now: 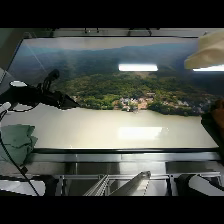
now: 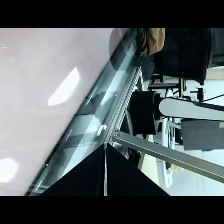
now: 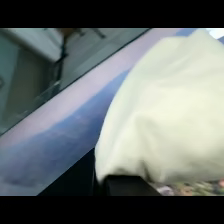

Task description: Fold the shirts.

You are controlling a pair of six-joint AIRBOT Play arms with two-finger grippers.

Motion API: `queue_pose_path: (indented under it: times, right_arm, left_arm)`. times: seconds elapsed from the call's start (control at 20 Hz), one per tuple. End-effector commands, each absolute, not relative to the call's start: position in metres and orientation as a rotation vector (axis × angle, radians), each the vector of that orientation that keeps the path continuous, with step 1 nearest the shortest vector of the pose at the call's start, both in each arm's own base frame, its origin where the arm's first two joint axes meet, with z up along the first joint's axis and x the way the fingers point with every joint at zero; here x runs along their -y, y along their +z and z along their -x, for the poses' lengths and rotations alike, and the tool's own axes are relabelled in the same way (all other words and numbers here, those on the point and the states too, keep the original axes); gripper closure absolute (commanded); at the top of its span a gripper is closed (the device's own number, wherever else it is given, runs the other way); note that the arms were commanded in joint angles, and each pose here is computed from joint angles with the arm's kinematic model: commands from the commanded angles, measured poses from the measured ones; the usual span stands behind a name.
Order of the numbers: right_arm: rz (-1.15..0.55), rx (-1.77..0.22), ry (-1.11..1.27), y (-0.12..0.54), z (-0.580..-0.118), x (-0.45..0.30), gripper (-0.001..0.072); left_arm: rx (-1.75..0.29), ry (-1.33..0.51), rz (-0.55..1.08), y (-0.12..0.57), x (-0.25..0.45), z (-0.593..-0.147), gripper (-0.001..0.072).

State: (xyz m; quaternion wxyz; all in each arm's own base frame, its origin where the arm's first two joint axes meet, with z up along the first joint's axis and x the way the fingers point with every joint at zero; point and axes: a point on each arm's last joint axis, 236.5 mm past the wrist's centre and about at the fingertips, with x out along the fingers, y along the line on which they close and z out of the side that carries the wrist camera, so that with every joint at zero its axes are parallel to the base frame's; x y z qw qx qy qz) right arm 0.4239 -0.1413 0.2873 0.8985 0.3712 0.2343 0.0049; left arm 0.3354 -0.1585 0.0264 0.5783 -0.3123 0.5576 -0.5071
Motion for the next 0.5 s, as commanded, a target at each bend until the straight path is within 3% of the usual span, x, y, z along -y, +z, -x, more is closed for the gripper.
queue_pose_path:
  times: [0.0,0.2,0.45]
  right_arm:
    - [-0.793,-0.756,-0.474,0.221,-0.301,0.246,0.0699]
    - [-0.775,-1.099,-0.987,0.159,-0.163,0.297,0.0699]
    - [-0.920,-1.327,-0.975,0.057,-0.134,0.270,0.0688]
  left_arm:
    - [-1.323,-1.218,0.710,0.027,0.170,-0.329,0.0698]
    - [-1.336,-1.237,0.696,0.027,0.178,-0.325,0.0698]
    - [-1.347,-1.252,0.680,0.026,0.186,-0.321,0.0698]
